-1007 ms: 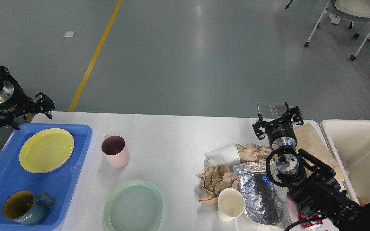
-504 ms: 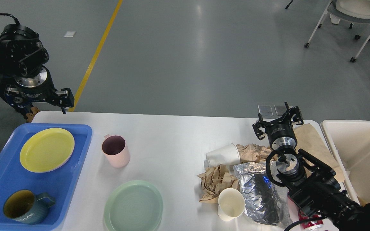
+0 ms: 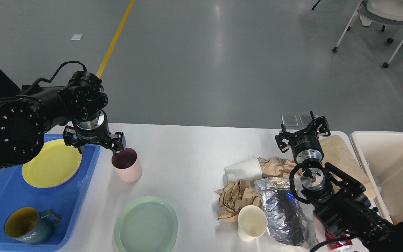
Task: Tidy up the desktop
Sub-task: 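Move the left gripper over the pink cup and lower onto it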
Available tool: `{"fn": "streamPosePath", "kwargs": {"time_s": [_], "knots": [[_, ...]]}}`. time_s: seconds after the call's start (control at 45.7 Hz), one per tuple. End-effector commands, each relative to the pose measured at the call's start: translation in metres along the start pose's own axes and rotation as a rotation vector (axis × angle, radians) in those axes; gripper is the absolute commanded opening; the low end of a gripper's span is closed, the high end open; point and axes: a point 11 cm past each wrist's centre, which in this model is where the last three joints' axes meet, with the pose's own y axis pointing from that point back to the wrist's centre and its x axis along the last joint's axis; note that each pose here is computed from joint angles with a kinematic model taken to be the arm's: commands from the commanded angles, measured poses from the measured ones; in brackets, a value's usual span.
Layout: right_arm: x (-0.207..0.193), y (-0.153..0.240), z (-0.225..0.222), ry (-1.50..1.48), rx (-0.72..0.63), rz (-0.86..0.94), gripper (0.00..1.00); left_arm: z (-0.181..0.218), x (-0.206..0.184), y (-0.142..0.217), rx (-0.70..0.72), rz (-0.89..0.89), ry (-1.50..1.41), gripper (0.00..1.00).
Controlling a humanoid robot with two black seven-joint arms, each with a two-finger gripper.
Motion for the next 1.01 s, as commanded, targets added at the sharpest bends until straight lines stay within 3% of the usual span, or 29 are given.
{"fn": "streamPosePath", "kwargs": {"time_s": [0.0, 0.547, 0.985], "knots": [[0.0, 0.0, 0.0, -0.001, 0.0, 0.001, 1.0, 0.008, -0.006, -0.009, -0.004, -0.019, -0.014, 0.97], [0.0, 0.0, 0.0, 0.0, 0.0, 0.0, 1.0, -0.007, -0.016, -0.035, 0.02, -0.044, 0.022, 0.97], [0.0, 0.0, 0.0, 0.0, 0.0, 0.0, 1.0, -0.012, -0.008, -0.029, 0.02, -0.014, 0.04, 0.97]]}}
